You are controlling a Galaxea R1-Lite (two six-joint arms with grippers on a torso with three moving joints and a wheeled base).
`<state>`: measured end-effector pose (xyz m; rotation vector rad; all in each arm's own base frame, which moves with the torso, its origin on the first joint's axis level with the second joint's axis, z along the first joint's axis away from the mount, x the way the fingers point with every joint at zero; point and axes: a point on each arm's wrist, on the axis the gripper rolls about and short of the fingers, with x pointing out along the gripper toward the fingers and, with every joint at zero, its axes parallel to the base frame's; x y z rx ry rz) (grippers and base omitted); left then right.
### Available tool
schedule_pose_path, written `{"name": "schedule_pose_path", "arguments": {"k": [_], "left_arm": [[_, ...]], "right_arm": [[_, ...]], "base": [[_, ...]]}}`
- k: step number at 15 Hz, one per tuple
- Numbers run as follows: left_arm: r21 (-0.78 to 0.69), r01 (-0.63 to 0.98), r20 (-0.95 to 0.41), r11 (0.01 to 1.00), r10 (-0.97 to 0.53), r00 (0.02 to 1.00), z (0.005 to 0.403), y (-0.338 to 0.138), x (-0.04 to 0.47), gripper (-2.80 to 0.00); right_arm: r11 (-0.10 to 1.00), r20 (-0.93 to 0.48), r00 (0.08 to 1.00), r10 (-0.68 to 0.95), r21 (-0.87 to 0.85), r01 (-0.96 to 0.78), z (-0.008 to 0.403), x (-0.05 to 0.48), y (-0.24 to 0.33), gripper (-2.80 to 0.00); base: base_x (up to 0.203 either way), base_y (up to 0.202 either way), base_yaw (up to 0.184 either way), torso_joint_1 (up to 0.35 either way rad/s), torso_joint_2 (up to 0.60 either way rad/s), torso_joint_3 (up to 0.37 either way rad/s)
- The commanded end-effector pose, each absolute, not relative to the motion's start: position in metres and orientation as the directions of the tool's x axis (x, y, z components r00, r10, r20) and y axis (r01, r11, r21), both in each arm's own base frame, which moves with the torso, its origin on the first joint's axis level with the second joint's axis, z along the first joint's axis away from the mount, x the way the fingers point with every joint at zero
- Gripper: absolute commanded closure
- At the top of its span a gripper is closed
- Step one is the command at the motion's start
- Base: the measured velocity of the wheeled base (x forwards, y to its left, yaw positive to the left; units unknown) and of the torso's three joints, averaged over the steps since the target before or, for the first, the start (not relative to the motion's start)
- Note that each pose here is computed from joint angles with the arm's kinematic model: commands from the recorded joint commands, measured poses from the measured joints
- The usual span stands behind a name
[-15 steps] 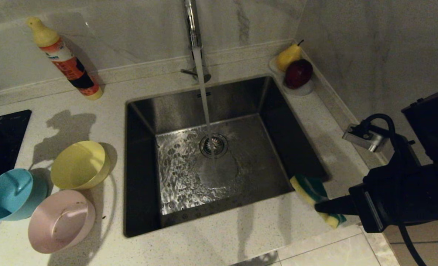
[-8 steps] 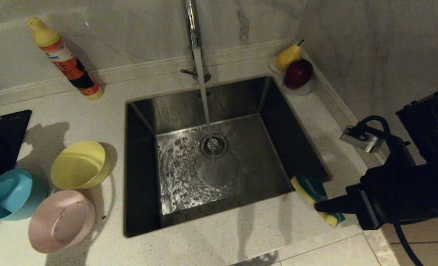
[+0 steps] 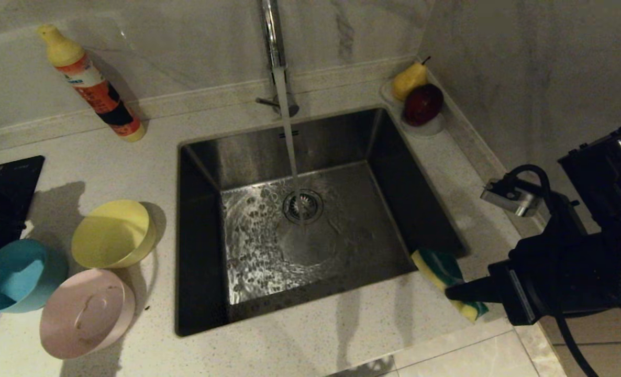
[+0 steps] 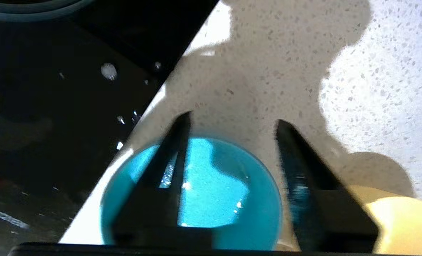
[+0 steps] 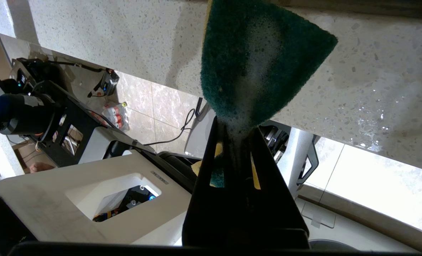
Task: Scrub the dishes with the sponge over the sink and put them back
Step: Pick up a bowl and the sponge
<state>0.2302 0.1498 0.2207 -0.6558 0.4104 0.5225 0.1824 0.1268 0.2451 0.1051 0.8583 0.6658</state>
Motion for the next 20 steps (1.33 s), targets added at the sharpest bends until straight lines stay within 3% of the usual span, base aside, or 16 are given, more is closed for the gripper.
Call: {"name": "schedule_pose_path", "arguments": {"k": [1, 7, 12, 20], "left_arm": [[-0.472, -0.583, -0.522, 0.662, 0.323, 0.789, 0.216, 0.151, 0.231, -2.8], [-0.46, -0.635, -0.553, 0.621, 0.359, 0.752, 0.205, 0.171, 0.227, -2.8], [-0.487, -0.613, -0.576, 0.621, 0.299, 0.761, 0.195, 0.169, 0.225, -2.8], [-0.566, -0.555, -0.432, 0.609, 0.355, 0.829, 0.26, 0.157, 0.21, -2.8]], "right_arm": [[0.794, -0.665, 0.466, 0.584, 0.346, -0.5, 0.246, 0.181, 0.126, 0.0], [0.797, -0.673, 0.46, 0.579, 0.346, -0.496, 0.243, 0.184, 0.128, 0.0], [0.799, -0.68, 0.456, 0.574, 0.344, -0.492, 0.241, 0.186, 0.129, 0.0], [0.799, -0.682, 0.454, 0.574, 0.344, -0.493, 0.24, 0.186, 0.129, 0.0]], "base": [[0.0, 0.0, 0.0, 0.0, 0.0, 0.0], [0.0, 0.0, 0.0, 0.0, 0.0, 0.0], [0.0, 0.0, 0.0, 0.0, 0.0, 0.0], [0.0, 0.0, 0.0, 0.0, 0.0, 0.0]]}}
